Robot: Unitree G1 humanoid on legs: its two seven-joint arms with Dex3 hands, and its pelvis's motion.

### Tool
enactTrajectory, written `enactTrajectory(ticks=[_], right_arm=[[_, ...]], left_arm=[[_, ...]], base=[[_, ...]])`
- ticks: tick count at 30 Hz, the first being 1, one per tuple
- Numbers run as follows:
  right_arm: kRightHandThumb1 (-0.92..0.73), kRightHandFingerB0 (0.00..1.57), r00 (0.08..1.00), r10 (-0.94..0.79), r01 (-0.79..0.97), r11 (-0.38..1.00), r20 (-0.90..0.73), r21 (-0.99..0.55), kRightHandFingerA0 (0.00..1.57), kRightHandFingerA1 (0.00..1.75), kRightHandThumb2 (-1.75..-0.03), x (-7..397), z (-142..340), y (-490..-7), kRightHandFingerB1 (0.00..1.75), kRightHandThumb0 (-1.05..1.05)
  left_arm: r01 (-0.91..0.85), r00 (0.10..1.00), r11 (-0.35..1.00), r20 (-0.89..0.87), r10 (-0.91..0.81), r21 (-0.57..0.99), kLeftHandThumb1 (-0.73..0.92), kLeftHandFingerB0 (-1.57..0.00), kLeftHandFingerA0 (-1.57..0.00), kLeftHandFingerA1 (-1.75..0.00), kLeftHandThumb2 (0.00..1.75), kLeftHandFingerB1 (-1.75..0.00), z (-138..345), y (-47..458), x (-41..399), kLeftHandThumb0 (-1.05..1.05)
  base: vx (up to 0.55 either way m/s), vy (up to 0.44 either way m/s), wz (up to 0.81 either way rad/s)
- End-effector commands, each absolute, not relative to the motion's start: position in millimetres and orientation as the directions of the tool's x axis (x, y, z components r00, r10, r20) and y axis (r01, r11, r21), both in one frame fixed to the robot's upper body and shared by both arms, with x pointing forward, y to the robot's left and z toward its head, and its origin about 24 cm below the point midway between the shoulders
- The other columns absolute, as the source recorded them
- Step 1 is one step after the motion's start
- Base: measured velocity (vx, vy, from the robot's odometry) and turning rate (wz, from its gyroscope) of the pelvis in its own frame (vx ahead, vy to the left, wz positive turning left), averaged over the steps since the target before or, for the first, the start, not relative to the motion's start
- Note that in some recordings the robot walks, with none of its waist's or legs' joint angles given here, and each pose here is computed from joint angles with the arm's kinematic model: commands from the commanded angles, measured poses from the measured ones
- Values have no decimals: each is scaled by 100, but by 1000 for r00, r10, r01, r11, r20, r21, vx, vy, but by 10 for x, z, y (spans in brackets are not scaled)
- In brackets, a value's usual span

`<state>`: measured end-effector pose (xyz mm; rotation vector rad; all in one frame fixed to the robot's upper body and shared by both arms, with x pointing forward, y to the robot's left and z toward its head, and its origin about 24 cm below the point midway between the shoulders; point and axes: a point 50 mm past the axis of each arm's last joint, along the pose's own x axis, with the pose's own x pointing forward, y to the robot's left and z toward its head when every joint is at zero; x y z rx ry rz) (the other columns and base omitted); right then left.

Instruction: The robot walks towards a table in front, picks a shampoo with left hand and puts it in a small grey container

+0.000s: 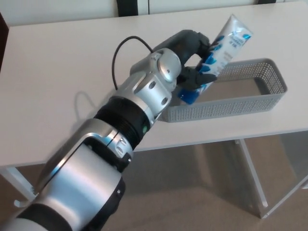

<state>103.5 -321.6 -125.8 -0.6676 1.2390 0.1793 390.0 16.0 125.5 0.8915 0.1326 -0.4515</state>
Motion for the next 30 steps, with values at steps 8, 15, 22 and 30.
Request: enactTrajectory(ticks=[8, 15, 22, 30], right_arm=[[-71, 51, 335, -227, -469, 802, -915, -370, 65, 48, -61, 1044, -1246, -3237, 40, -37], [-71, 51, 332, -222, -473, 802, -917, -366, 63, 47, -61, 1041, -1252, -3226, 40, -38], [-71, 49, 341, -219, -477, 798, -914, -369, 64, 47, -61, 1089, -1238, -3227, 39, -36], [-69, 54, 365, -214, -472, 797, -906, -378, 63, 48, -61, 1199, -1212, -3213, 41, -38]], left_arm=[[48, 919, 292, 72, -387, 955, 63, -79, -78, -155, 61, -57, 1320, 207, 3863, -24], [134, 929, 74, -99, -356, 988, 52, 0, 0, 0, 87, 0, 1223, 152, 3853, -88], [289, 904, 82, -244, -350, 954, 59, 0, 0, 0, 61, 0, 1144, 137, 3837, -94], [280, 910, 116, -225, -349, 953, 61, 0, 0, 0, 63, 0, 1177, 214, 3871, -102]], base=[[0, 0, 0], [0, 0, 0], [0, 0, 0], [0, 0, 0]])
